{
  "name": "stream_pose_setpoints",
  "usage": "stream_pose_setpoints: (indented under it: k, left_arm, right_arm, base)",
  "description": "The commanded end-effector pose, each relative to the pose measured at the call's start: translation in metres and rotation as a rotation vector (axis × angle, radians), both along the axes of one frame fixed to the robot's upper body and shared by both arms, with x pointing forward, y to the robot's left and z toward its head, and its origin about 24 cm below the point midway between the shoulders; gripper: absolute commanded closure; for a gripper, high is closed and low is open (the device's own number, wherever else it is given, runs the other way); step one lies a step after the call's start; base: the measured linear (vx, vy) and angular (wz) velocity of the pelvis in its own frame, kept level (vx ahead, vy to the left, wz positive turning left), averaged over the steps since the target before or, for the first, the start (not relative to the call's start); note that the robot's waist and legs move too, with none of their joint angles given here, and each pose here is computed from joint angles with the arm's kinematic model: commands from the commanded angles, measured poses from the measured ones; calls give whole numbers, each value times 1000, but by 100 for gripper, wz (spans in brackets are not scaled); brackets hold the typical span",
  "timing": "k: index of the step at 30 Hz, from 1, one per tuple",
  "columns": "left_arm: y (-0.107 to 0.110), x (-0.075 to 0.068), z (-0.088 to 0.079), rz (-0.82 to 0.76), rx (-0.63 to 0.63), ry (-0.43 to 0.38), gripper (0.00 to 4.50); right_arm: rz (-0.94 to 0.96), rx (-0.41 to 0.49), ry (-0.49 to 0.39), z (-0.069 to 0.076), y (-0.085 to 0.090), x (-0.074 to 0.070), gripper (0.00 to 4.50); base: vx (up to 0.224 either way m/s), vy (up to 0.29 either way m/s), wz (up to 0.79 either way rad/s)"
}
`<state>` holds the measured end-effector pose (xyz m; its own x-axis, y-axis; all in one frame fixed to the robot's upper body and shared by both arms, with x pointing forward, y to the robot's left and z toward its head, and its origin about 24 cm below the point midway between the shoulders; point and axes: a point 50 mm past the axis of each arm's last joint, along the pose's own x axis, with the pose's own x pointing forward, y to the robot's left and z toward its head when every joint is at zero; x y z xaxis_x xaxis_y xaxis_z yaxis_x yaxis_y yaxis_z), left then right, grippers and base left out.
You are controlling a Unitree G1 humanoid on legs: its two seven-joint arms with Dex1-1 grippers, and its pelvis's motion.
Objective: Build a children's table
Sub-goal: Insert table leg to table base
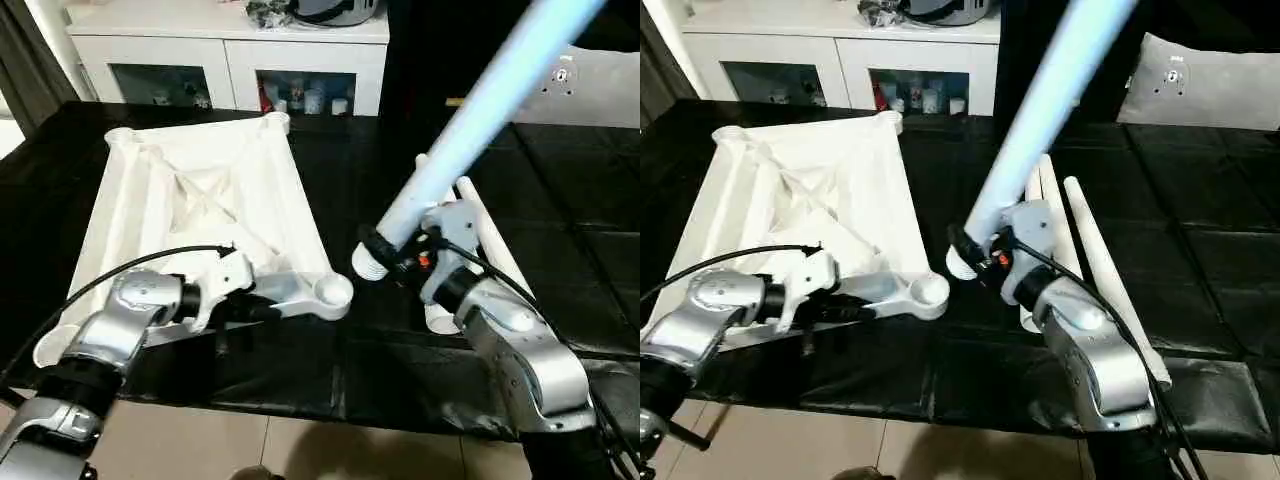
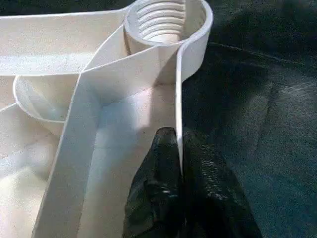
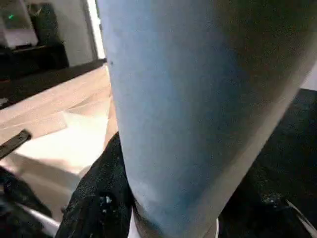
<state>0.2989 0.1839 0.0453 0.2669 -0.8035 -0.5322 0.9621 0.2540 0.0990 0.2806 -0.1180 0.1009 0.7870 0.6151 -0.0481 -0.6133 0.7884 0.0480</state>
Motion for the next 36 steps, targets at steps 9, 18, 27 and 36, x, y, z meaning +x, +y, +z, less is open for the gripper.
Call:
stream_pose_setpoints:
  k: [9, 18, 27, 36]
  left_arm:
    - [-19, -7, -3, -46, -59, 44, 450]
    - [-21, -3, -5, 17, -74, 28, 373]
    - [-18, -5, -10, 5, -37, 45, 418]
    - [-7, -7, -11, -28, 94, 14, 450]
  right_arm:
    - [103, -20, 32, -2, 10, 8, 262]
    - [115, -9, 44, -3, 14, 11, 262]
    - [126, -7, 40, -3, 17, 14, 262]
    - [208, -24, 61, -3, 27, 15, 262]
  base:
    - [0, 0, 0]
    - [0, 0, 0]
    - [0, 0, 0]
    - [0, 0, 0]
